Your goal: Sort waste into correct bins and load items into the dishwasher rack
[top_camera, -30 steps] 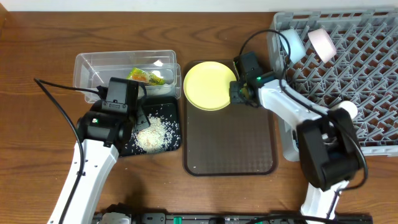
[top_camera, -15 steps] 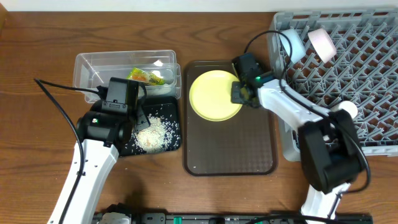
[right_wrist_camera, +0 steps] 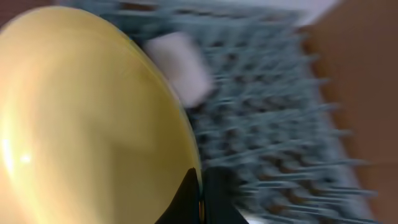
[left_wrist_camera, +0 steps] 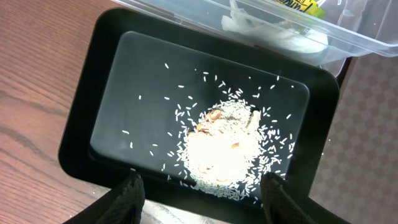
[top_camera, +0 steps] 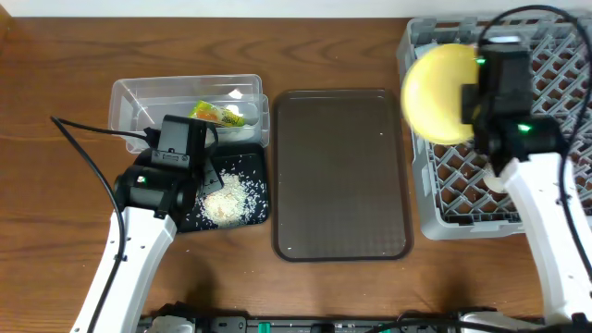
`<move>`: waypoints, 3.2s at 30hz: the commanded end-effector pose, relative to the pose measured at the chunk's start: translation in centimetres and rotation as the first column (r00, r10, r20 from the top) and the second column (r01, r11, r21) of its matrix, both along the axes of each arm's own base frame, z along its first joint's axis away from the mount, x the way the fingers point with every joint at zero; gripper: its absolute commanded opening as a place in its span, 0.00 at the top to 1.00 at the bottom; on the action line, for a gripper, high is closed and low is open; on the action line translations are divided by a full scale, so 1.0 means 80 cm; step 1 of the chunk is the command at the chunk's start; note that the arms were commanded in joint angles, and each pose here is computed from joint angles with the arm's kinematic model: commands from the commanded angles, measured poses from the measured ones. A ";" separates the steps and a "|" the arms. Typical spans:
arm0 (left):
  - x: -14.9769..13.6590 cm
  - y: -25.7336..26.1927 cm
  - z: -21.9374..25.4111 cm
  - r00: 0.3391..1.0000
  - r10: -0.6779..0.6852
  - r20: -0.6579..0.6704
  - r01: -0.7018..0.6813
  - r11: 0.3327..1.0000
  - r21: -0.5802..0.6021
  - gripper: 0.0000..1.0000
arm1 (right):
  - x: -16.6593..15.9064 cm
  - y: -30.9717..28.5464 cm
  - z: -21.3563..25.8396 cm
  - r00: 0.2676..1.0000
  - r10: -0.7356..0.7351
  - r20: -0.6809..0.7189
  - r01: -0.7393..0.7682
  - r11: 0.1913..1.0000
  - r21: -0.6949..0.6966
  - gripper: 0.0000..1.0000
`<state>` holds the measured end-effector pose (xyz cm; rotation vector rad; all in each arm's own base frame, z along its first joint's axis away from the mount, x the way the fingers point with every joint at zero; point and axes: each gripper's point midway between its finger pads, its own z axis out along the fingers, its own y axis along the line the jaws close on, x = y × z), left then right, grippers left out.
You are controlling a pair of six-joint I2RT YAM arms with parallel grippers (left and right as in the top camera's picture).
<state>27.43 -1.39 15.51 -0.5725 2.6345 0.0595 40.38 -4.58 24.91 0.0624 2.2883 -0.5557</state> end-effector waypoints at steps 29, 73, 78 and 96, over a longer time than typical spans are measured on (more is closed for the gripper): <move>0.004 0.005 0.005 1.000 0.016 0.015 -0.016 1.000 0.010 0.21 | 0.000 0.019 -0.049 0.997 -0.052 -0.063 0.067 0.963 0.262 0.33; -0.114 -0.022 0.057 0.893 -0.255 0.371 0.295 0.954 -0.053 0.08 | -0.243 0.073 -0.087 0.985 0.154 0.082 -0.175 0.838 0.516 0.01; -0.115 -0.022 0.057 0.893 -0.255 0.370 0.295 0.954 -0.054 0.07 | -0.252 0.073 -0.096 0.987 0.154 0.040 -0.152 0.838 0.524 0.01; -0.115 -0.022 0.057 0.893 -0.255 0.370 0.295 0.954 -0.054 0.06 | -0.242 0.089 -0.035 0.777 0.251 0.577 -0.477 0.833 0.281 0.01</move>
